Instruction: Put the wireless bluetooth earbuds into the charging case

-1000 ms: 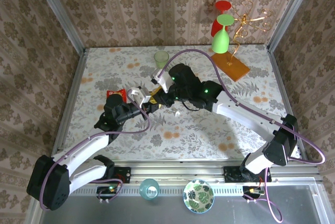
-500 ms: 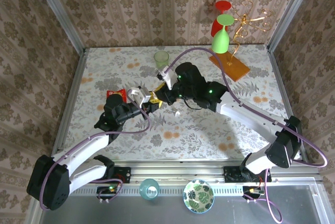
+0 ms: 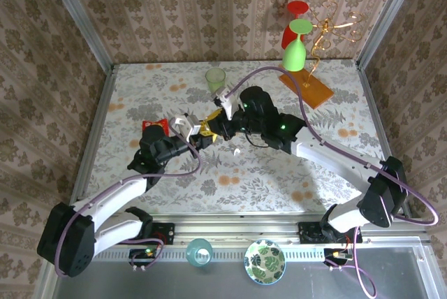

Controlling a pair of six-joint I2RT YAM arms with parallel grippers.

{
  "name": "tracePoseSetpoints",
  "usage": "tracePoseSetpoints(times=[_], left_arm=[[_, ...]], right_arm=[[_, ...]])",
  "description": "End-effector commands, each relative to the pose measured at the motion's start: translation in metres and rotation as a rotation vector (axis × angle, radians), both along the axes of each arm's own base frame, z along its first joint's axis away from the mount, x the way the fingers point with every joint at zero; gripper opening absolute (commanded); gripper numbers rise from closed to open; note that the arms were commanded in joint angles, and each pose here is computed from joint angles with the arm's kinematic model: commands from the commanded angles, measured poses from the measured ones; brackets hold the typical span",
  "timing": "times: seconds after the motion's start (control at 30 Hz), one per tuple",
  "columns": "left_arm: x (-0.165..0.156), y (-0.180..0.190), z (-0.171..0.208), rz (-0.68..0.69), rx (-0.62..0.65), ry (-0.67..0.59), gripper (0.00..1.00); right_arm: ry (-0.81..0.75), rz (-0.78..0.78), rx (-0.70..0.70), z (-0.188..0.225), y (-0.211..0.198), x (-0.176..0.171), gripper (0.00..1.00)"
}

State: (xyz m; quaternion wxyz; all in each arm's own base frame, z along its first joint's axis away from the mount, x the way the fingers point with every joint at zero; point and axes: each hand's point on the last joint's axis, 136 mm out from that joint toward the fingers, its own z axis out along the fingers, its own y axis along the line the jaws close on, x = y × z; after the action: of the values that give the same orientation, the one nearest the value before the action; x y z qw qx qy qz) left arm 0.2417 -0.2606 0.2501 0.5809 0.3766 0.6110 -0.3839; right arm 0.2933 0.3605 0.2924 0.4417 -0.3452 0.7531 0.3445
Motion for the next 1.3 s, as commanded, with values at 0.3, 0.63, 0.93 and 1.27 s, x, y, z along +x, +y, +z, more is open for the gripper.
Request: tracePoseSetpoints(times=[0.3,0.63,0.93,1.27], left_arm=[[0.005,0.003,0.055,0.024,-0.170,-0.038,0.01],[0.011,0.008,0.066,0.071,-0.210,-0.039,0.01],[0.015,0.014,0.073,0.117,-0.239,-0.041,0.01],[0.013,0.022,0.084,0.153,-0.255,-0.075,0.01]], right_arm=[[-0.071,-0.035,0.211,0.030,0.001,0.005,0.13],[-0.026,-0.023,0.310,0.032,0.008,0.004,0.13],[-0.011,0.011,0.304,0.024,0.013,0.001,0.13],[-0.007,-0.020,0.282,0.014,0.008,0.003,0.23]])
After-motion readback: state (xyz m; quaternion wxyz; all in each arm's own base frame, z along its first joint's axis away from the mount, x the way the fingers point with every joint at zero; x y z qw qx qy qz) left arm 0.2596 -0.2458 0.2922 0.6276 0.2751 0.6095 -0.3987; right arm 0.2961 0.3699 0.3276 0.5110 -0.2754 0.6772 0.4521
